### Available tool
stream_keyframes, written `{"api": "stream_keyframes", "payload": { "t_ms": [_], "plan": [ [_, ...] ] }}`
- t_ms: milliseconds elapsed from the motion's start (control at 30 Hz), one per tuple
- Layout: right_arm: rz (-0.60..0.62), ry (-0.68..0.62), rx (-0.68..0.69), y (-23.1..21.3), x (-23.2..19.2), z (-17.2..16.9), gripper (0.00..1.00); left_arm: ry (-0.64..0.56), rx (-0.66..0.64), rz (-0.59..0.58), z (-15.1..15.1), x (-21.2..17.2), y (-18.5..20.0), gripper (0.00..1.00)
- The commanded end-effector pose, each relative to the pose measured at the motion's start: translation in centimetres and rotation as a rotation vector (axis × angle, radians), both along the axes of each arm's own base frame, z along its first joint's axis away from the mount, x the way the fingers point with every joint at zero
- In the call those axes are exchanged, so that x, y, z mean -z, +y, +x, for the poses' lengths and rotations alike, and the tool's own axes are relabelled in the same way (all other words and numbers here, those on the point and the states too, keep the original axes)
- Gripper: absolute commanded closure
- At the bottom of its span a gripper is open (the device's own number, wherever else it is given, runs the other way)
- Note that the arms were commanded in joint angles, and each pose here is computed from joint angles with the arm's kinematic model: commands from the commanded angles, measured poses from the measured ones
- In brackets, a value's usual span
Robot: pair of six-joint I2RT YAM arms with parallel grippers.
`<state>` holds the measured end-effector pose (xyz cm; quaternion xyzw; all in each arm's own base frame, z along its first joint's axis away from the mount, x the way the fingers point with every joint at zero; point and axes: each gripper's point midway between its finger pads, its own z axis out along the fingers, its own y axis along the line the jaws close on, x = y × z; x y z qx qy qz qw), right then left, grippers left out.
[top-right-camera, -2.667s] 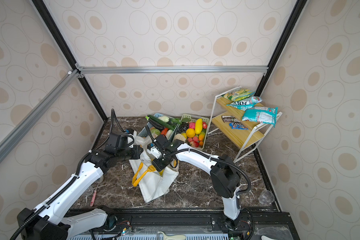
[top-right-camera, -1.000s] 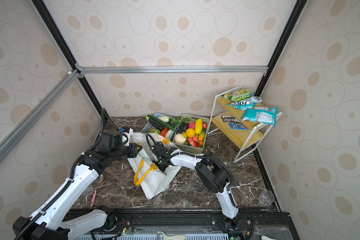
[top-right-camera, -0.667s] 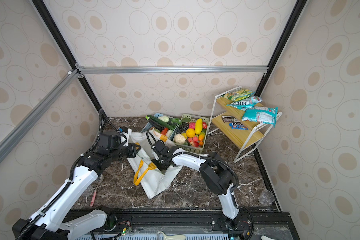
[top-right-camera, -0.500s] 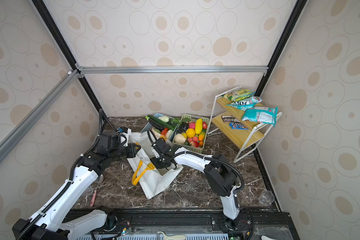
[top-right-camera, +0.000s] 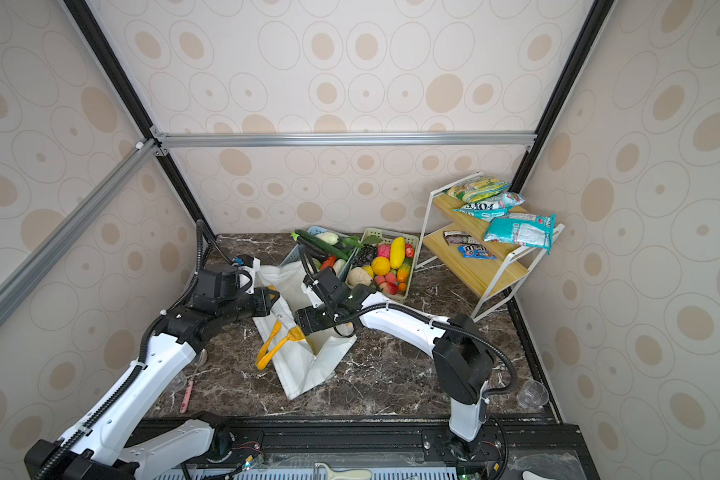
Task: Place the food into the grocery bag and tie it
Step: 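Open the right gripper to release the yellow fruit and lift out, then move the right gripper over the green fruit basket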
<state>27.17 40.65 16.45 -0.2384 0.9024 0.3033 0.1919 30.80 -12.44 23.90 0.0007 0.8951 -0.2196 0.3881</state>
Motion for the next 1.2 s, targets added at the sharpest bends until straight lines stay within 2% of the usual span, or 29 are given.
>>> {"api": "stream_keyframes", "payload": {
  "t_ms": [0, 300, 533, 767, 900, 1167],
  "plan": [
    [0.038, -0.066, 0.0, -0.4, -3.3, 0.1, 0.18, -0.08, -0.023, -0.014, 0.6, -1.9, 0.4, 1.0],
    [0.08, -0.187, 0.083, -3.2, -9.0, 2.1, 0.19, -0.08, -0.026, -0.012, 0.4, -1.8, 0.6, 1.0],
    [0.051, -0.217, 0.273, -10.0, -10.5, 6.9, 0.21, -0.082, -0.025, -0.012, 0.3, -1.7, 0.6, 1.0],
    [-0.029, -0.165, 0.501, -18.1, -7.2, 12.4, 0.22, -0.077, -0.023, -0.01, 0.4, -1.5, 0.6, 1.0],
    [-0.148, -0.17, 0.606, -21.6, -4.9, 14.4, 0.24, -0.071, -0.028, -0.002, 0.5, -1.4, 0.7, 1.0],
    [-0.361, -0.195, 0.678, -24.6, -1.1, 17.5, 0.28, -0.069, -0.033, 0.0, 0.6, -1.4, 0.7, 1.0]
  ]
}}
